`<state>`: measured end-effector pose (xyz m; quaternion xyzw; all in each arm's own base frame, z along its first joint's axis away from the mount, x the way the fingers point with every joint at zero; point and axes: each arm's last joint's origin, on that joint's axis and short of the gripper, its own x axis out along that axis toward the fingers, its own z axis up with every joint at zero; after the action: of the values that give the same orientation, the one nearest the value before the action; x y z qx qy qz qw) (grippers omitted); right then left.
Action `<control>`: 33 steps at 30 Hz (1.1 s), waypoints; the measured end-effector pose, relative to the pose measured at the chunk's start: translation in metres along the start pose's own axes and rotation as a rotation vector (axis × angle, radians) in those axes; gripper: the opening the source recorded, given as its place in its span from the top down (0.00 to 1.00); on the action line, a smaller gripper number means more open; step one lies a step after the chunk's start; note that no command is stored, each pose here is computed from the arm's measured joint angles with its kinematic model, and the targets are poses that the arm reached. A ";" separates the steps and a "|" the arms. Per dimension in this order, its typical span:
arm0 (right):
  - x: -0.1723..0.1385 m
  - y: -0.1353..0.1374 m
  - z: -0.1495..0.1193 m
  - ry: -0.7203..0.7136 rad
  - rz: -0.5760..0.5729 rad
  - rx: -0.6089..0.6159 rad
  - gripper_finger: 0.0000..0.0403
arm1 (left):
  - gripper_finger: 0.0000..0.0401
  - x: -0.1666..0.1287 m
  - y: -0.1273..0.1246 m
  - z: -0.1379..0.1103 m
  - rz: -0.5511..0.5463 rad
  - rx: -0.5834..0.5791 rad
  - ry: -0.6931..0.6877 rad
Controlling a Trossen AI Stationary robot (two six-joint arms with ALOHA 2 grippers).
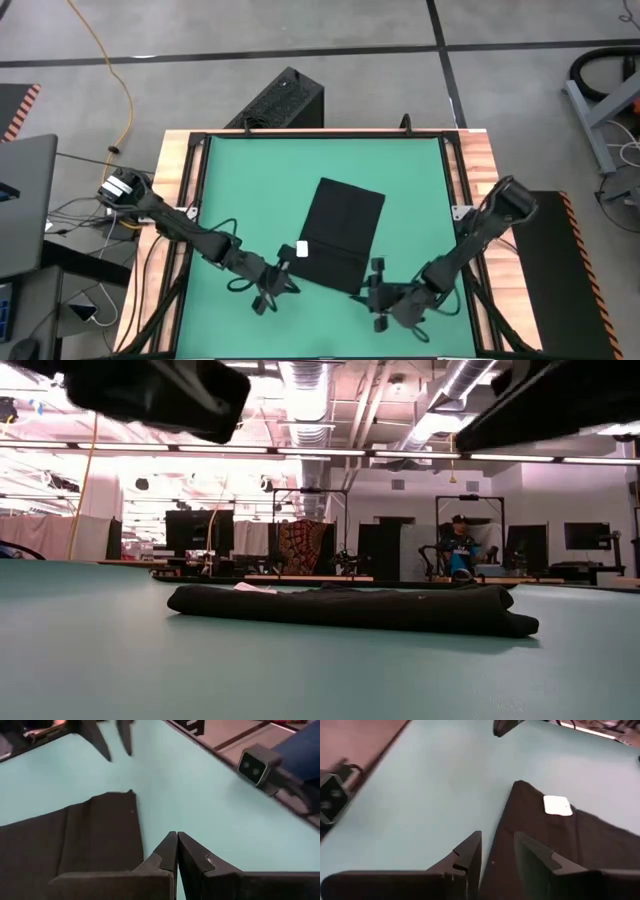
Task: Roll towel into tight, uniform cylinder
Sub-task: Roll the black towel
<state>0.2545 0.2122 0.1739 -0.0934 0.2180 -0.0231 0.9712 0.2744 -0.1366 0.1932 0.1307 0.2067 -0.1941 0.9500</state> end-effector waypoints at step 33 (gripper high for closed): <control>0.050 0.026 -0.077 0.090 -0.144 0.238 0.68 | 1.00 0.025 0.035 -0.116 0.131 -0.053 -0.027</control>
<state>0.2667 0.2200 0.0795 0.0081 0.2497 -0.1223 0.9605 0.2709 -0.0750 0.0853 0.1164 0.1901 -0.1278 0.9664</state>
